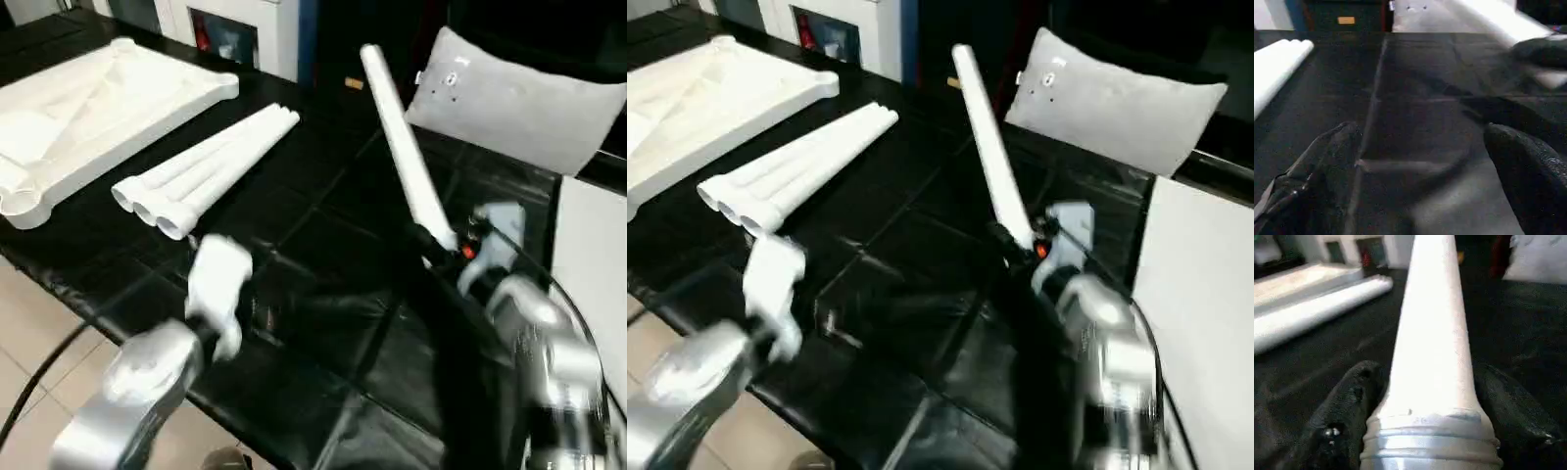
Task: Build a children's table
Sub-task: Pick table leg, then move to table
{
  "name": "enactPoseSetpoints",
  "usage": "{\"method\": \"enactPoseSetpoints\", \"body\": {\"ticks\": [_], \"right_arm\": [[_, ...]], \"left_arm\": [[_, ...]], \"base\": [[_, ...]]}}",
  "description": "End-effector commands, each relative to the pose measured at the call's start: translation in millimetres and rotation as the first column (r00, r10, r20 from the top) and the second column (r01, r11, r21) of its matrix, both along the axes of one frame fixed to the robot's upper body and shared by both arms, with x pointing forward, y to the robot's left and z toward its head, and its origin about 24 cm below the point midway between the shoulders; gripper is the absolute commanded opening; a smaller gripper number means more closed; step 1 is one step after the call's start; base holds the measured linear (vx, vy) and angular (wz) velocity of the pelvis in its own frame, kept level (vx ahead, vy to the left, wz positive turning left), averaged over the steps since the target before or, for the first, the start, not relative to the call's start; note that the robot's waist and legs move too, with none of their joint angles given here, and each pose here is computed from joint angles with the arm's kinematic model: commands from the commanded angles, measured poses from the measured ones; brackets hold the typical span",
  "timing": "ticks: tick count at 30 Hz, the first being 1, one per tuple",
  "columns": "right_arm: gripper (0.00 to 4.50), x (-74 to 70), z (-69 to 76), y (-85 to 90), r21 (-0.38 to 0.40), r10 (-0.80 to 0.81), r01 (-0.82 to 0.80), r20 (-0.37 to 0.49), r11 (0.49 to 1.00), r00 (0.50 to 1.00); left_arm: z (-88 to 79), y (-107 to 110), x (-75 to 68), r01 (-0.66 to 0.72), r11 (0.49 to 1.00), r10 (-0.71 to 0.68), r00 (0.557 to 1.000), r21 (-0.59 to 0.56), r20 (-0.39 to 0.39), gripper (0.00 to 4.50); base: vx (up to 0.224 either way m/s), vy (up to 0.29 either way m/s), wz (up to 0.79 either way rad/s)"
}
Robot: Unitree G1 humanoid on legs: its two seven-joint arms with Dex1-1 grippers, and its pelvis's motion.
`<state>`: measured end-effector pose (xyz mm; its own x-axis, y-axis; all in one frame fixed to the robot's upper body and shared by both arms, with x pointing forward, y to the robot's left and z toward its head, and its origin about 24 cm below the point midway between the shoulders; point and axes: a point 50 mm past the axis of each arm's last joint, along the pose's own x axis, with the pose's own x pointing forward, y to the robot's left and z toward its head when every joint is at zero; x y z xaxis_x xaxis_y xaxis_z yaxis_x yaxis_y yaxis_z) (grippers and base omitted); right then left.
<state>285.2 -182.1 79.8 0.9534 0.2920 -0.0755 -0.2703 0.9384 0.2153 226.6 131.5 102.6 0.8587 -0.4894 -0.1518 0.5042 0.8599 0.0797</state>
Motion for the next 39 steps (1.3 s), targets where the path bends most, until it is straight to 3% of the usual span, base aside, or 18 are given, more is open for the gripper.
{"method": "enactPoseSetpoints", "body": {"ticks": [1,3,4,6,10,13,21,39], "right_arm": [[2.74,-4.1,10.2,-3.1,-0.01,-0.075,0.076,0.057,0.997,0.995],[2.74,-12.0,7.9,-2.9,-0.075,-0.161,0.167,0.084,0.983,0.983],[2.74,-20.2,8.7,0.0,-0.022,-0.218,0.22,0.076,0.975,0.973],[2.74,-24.5,12.2,5.3,0.003,-0.213,0.213,0.092,0.977,0.973],[2.74,-26.7,14.9,11.8,-0.048,-0.188,0.195,0.122,0.98,0.975],[2.74,-28.8,7.2,21.0,-0.026,-0.174,0.176,0.07,0.984,0.982],[2.74,-31.5,1.1,22.3,-0.052,-0.19,0.192,0.044,0.98,0.981],[2.74,-32.8,-3.1,29.0,-0.099,-0.14,0.14,0.015,0.985,0.99]], "left_arm": [[-0.9,0,2.7,-0.03,0.999,0.029,0.999,0.023,0.02,4.5],[-3.6,1,4.8,-0.081,0.997,0.08,0.996,0.016,0.024,4.5],[-5.2,2,7.7,-0.131,0.991,0.13,0.991,0.02,0.033,4.5],[-6.1,3,10.0,-0.158,0.987,0.157,0.986,0.02,0.05,4.5],[-8.9,5,11.8,-0.185,0.982,0.183,0.981,0.026,0.061,4.5],[-15.5,7,10.7,-0.185,0.983,0.184,0.982,0.021,0.035,4.5],[-17.9,12,9.2,-0.195,0.981,0.194,0.98,0.024,0.034,4.5],[-19.9,16,6.0,-0.222,0.975,0.222,0.975,0.016,0.034,4.5]], "base": [[0.0,0.0,0.0],[0.0,0.0,0.0],[0.0,0.0,0.0],[0.0,0.0,0.0],[0.0,0.0,0.0],[0.0,0.0,0.0],[-0.006,0.041,-0.3],[-0.053,0.262,-0.62]]}}
